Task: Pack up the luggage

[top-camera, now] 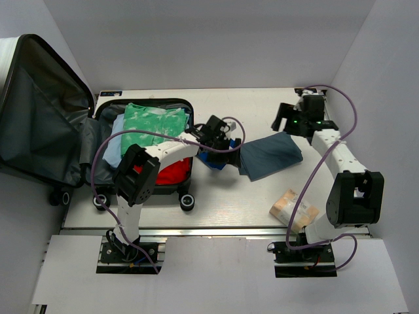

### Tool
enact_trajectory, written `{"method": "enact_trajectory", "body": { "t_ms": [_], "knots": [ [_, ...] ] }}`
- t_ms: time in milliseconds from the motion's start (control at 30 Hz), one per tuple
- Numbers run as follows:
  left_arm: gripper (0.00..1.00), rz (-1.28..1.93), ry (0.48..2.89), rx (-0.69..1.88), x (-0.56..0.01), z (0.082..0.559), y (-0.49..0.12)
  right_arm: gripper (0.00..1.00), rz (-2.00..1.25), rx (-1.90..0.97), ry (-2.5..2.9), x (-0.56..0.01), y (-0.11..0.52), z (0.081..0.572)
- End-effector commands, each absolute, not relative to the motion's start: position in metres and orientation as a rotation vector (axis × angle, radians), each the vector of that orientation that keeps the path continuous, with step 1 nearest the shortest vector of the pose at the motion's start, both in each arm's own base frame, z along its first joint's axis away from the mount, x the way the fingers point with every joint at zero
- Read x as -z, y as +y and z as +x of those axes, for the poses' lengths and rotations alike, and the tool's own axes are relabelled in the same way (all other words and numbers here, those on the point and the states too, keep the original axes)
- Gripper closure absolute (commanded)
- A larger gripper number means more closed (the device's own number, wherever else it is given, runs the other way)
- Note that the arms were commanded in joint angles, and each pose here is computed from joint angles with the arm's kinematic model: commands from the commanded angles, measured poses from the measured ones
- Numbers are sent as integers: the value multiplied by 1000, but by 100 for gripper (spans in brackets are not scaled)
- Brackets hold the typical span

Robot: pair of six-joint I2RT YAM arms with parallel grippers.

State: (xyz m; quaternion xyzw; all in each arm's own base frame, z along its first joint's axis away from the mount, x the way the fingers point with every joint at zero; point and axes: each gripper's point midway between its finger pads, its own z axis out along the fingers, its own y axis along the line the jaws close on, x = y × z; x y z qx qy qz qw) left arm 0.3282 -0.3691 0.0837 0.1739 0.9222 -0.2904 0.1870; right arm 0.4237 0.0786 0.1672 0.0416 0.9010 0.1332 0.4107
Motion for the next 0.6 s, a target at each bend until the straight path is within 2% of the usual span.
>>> {"method": "enact_trajectory", "body": {
  "t_ms": [0, 233, 333, 567],
  "knots": [
    [2, 334, 2552, 937, -107, 315, -387, 11, -8, -343, 2351, -143, 36, 415],
    [2, 174, 2572, 905, -84, 332, -417, 11, -193, -343, 2395, -114, 15, 415],
    [2, 152, 2573, 926, -76, 340, -428, 11, -141, -258, 2431, -91, -8, 420],
    [2, 76, 2630, 770, -41, 352, -419, 11, -105, -377, 2501, -51, -8, 428]
  ]
}}
